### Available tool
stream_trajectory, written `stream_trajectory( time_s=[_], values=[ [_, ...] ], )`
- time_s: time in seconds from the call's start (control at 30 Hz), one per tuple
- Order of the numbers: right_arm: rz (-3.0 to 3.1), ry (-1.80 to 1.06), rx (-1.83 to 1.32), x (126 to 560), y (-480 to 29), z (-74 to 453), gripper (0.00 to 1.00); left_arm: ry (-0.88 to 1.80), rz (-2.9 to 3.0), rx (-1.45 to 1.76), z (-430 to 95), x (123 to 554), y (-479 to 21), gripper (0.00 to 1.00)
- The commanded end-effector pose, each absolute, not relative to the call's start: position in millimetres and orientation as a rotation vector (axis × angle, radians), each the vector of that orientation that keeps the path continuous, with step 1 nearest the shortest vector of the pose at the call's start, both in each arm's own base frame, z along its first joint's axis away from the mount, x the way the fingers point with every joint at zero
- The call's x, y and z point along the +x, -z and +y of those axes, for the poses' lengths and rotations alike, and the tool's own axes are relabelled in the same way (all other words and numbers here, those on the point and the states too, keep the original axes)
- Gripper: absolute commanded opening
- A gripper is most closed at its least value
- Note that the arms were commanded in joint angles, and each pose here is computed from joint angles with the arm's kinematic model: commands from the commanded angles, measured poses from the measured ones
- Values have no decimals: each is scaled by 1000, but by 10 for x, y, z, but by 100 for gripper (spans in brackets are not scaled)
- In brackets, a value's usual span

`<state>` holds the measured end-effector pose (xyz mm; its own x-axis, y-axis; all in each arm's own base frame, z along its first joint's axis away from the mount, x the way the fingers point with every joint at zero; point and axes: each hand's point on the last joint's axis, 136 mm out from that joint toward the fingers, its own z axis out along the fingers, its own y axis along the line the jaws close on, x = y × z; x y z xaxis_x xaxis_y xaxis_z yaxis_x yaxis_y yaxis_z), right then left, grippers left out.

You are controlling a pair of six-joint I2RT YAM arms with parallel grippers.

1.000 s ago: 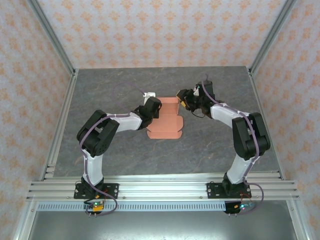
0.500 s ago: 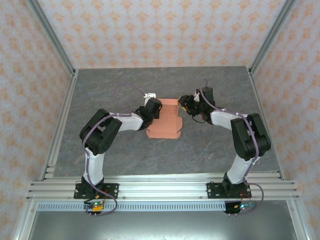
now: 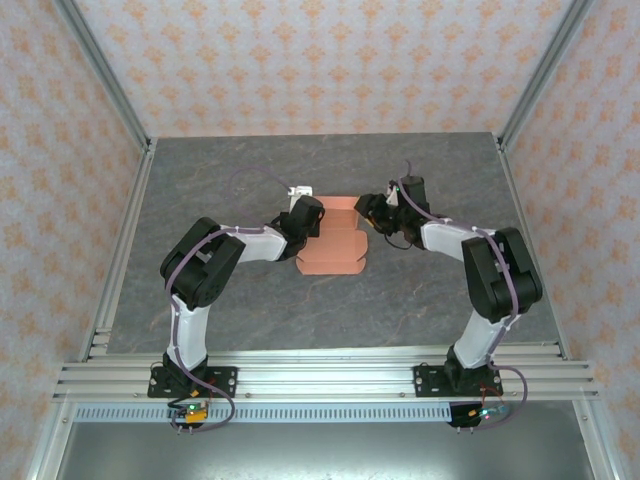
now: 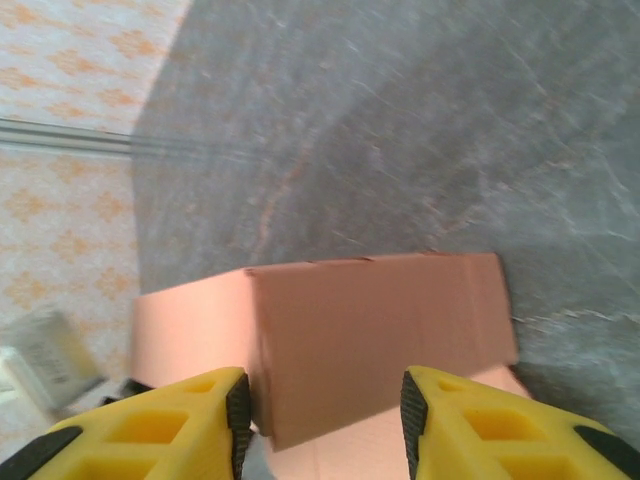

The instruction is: Fold the paper box

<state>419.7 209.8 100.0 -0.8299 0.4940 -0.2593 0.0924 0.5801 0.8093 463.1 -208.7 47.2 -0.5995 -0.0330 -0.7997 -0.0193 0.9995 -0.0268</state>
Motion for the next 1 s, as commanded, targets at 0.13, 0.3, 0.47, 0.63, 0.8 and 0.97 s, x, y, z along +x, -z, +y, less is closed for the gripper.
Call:
stream_trajectory(
  time_s=[0.13,0.3,0.47,0.63,0.8,0.97],
  values=[
    [2356,-1048,426,4123,-1082,1957,47,-14,2289,-2,-2084,4493,-253,0],
    [2310,-962,358,4100,-1546,1834,56,4,2292,-130,-2019,4464,-441,0],
    [2249,-795,352,4060,-1818,1586,71,92,2291,-370,-1988,4405,-801,0],
    [2179,-631,318,3999,-2047,1344,76,163,2317,-663,-1946,4297,-1029,0],
    [2227,-650,155,3877,-2218,1435,99,228,2366,-866,-1966,4145,-1111,0],
    [2281,-670,45,3884,-2197,1551,99,478,2436,-1064,-2227,4020,-999,0]
  ],
)
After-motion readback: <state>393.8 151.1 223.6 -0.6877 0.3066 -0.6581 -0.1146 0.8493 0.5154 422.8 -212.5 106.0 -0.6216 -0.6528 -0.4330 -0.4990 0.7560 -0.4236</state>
